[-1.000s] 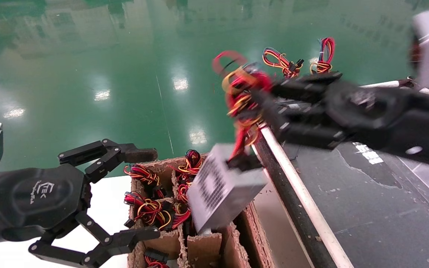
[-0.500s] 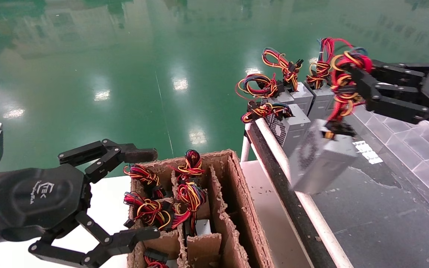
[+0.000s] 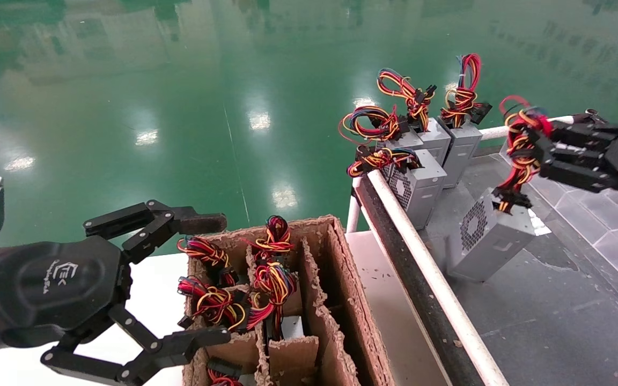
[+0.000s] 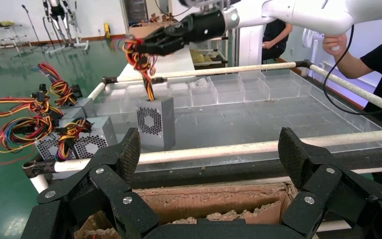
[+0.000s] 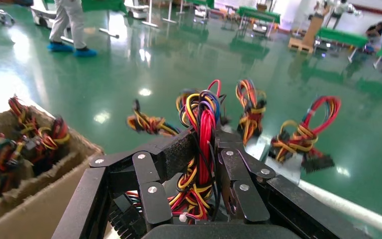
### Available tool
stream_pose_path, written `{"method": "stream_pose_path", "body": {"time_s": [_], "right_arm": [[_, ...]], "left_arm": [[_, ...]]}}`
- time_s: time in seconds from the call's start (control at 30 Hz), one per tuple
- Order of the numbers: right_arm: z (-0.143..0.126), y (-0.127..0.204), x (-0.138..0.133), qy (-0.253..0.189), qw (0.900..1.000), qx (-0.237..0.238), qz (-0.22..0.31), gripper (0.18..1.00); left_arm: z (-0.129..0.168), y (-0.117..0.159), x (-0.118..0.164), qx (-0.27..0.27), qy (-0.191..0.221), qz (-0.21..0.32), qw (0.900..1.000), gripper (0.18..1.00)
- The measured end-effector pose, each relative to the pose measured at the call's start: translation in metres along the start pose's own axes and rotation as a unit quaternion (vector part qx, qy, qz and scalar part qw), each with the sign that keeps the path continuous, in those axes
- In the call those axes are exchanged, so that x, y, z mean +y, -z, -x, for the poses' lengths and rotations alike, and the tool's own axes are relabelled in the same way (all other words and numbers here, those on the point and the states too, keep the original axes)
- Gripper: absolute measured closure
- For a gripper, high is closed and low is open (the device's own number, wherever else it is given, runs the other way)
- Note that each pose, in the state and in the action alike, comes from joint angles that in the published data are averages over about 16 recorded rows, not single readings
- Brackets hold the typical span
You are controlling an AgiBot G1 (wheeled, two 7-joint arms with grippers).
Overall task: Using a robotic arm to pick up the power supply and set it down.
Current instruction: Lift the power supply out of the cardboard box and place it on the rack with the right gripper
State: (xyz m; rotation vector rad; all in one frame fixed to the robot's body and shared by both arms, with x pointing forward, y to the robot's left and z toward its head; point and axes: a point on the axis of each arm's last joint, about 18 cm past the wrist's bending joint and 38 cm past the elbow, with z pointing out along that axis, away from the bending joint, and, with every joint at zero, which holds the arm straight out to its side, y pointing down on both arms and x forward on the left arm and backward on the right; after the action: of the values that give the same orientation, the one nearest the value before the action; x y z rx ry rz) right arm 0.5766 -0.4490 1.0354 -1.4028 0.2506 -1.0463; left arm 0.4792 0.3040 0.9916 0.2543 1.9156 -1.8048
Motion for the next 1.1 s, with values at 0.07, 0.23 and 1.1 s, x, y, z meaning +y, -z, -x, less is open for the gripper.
{"method": "stream_pose_path", "body": {"time_s": [0.07, 0.23, 1.1], "right_arm": [[-0.003, -0.005, 0.004, 0.002, 1.0, 0.004, 0.006, 0.987], [-0.01, -0.02, 0.013, 0.005, 1.0, 0.01, 0.019, 0.987], [-0.042, -0.066, 0.009, 0.03, 0.996, 0.055, 0.056, 0.987]], "left_arm": [[0.0, 0.0, 0.0, 0.0, 0.0, 0.0, 1.0, 0.183], [0.0, 0.0, 0.0, 0.0, 0.0, 0.0, 1.0, 0.183], [0.0, 0.0, 0.0, 0.0, 0.0, 0.0, 1.0, 0.183]]}}
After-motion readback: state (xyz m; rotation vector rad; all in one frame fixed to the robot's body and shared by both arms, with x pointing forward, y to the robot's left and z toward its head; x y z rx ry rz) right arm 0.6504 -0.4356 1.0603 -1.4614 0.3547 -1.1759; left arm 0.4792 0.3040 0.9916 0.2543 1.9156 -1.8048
